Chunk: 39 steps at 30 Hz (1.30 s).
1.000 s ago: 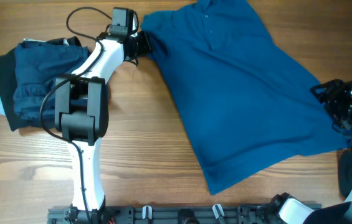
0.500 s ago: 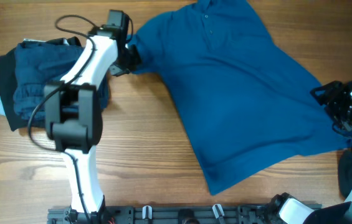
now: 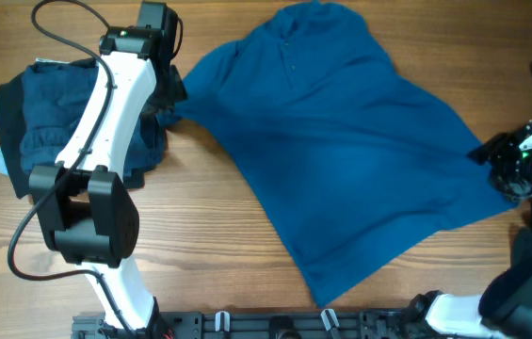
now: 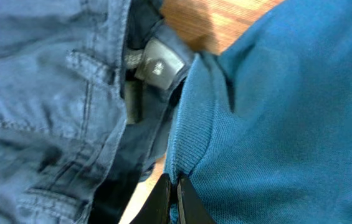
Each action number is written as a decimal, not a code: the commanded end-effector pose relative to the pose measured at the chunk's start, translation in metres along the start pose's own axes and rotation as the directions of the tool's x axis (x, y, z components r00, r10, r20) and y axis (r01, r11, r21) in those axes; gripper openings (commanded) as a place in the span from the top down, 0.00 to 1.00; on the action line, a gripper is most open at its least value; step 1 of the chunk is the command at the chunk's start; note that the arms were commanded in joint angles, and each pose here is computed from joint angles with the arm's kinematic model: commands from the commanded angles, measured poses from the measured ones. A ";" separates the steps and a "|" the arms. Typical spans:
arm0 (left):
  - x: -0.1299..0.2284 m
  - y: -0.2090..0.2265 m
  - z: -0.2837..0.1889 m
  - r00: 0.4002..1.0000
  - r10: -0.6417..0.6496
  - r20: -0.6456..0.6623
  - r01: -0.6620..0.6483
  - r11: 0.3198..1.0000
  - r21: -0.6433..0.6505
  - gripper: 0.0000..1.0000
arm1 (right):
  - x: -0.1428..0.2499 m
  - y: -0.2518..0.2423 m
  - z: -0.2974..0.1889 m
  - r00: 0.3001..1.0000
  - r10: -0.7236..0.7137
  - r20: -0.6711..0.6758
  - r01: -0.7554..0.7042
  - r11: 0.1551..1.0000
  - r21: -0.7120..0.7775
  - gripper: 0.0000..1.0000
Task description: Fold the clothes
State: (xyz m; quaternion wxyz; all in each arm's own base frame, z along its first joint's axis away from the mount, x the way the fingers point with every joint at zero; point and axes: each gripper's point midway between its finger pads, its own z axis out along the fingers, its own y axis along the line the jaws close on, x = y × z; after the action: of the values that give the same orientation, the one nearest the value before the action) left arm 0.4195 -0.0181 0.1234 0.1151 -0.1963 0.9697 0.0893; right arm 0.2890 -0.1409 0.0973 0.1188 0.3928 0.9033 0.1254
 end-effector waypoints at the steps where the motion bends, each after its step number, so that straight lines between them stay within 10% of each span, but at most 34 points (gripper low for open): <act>1: -0.001 0.015 -0.002 1.000 0.000 0.012 0.001 0.998 -0.064 0.96 | -0.002 -0.022 0.029 0.997 0.073 -0.037 -0.069 0.992 0.103 0.59; 4: -0.002 0.017 -0.009 1.000 -0.003 0.021 0.004 0.998 -0.058 0.96 | -0.017 -0.045 0.052 0.984 0.178 0.012 -0.177 0.963 0.204 0.96; 19: -0.003 0.008 -0.040 0.998 -0.027 0.058 0.024 0.998 0.063 0.80 | -0.077 -0.058 0.147 0.923 0.360 0.137 -0.377 0.917 0.129 0.96; 27: 0.003 -0.002 -0.041 0.999 -0.018 0.035 0.014 0.994 0.107 0.69 | -0.175 0.022 0.094 0.959 0.126 0.252 -0.091 0.985 -0.145 0.96; 33: 0.004 -0.039 -0.049 0.969 0.230 0.088 -0.245 0.935 0.256 0.43 | -0.179 0.078 0.003 0.965 -0.060 0.255 0.125 0.962 -0.245 0.69; 39: 0.006 -0.046 -0.034 0.964 0.256 0.076 -0.267 0.932 0.244 0.45 | -0.137 0.115 -0.103 0.934 -0.127 0.335 0.236 0.921 -0.310 0.49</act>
State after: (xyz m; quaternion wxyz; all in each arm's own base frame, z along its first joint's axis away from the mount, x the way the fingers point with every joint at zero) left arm 0.4295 -0.0624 0.1589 0.1638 -0.0870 0.9826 -0.0068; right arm 0.4382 -0.2083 0.1611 0.2644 0.3618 0.8733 0.1910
